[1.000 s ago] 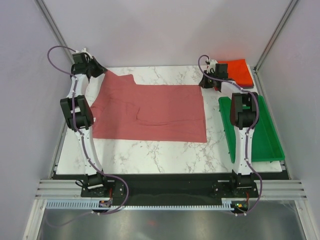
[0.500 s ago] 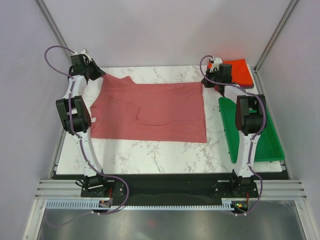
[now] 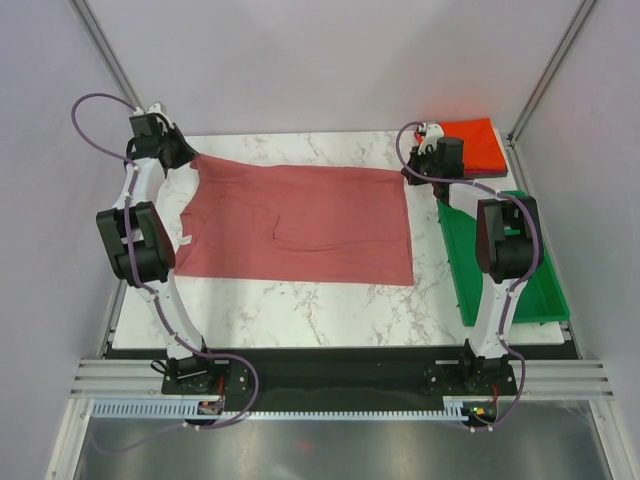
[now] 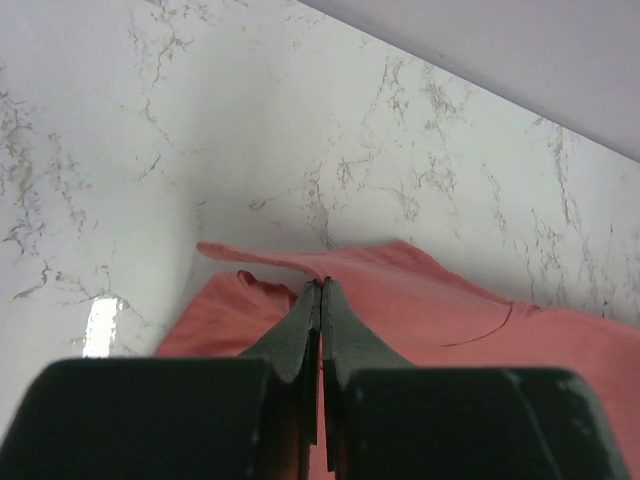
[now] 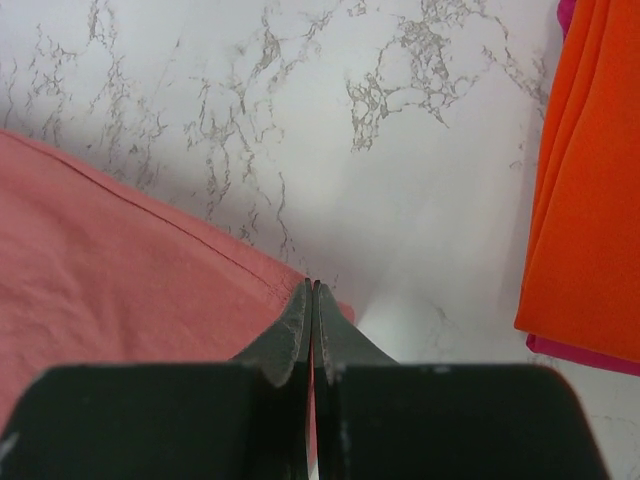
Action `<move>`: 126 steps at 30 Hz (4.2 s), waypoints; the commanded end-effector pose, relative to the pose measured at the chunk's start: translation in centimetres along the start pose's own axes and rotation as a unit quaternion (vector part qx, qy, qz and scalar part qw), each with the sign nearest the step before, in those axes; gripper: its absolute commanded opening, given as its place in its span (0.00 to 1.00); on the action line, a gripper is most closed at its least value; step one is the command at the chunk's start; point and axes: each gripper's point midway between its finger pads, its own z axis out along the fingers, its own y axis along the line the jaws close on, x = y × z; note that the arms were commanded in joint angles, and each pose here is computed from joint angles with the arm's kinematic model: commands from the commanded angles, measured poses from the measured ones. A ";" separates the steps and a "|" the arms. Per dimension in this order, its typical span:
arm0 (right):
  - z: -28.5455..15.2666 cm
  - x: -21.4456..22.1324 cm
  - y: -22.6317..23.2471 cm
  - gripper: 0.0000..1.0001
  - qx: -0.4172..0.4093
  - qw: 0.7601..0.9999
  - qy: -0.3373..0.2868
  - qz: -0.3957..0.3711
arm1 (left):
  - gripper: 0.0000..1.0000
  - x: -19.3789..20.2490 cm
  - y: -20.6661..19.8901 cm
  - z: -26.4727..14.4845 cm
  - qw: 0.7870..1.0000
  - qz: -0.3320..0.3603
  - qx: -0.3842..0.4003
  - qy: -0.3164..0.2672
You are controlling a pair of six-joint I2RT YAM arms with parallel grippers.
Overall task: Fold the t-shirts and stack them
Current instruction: Fold the tshirt
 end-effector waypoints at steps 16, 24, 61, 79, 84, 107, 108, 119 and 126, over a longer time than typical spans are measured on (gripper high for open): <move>-7.1 -1.9 1.5 0.00 0.026 0.998 -0.057 0.028 | 0.02 2.5 0.4 -6.0 0.998 0.061 -0.011 -0.014; -8.1 3.8 2.2 0.00 0.031 0.996 0.002 0.084 | 0.02 5.8 2.8 -8.6 0.996 0.058 -0.071 -0.001; -13.4 9.0 4.6 0.00 0.063 0.991 0.054 0.108 | 0.02 11.9 5.7 -12.7 0.988 0.014 -0.151 0.034; -13.3 5.5 8.6 0.37 0.034 0.979 0.083 0.183 | 0.32 10.1 5.6 -16.2 0.978 0.011 -0.205 0.015; -9.9 7.1 11.0 0.34 0.030 0.974 0.113 0.195 | 0.32 11.5 0.4 -14.0 0.995 -0.045 -0.069 0.062; -3.5 2.2 24.5 0.44 -0.142 0.980 0.104 0.094 | 0.34 11.8 10.0 -16.4 0.959 -0.186 -0.215 -0.006; -2.3 1.9 27.0 0.45 -0.168 0.978 0.098 0.075 | 0.34 10.9 8.5 -15.7 0.968 -0.183 -0.172 0.003; 5.2 2.3 39.3 0.55 -0.316 0.946 0.072 -0.005 | 0.42 12.6 8.4 -10.9 0.971 -0.189 -0.126 0.074; 8.7 3.5 42.0 0.57 -0.332 0.942 0.039 -0.005 | 0.41 13.1 6.7 -9.0 0.976 -0.173 -0.091 0.094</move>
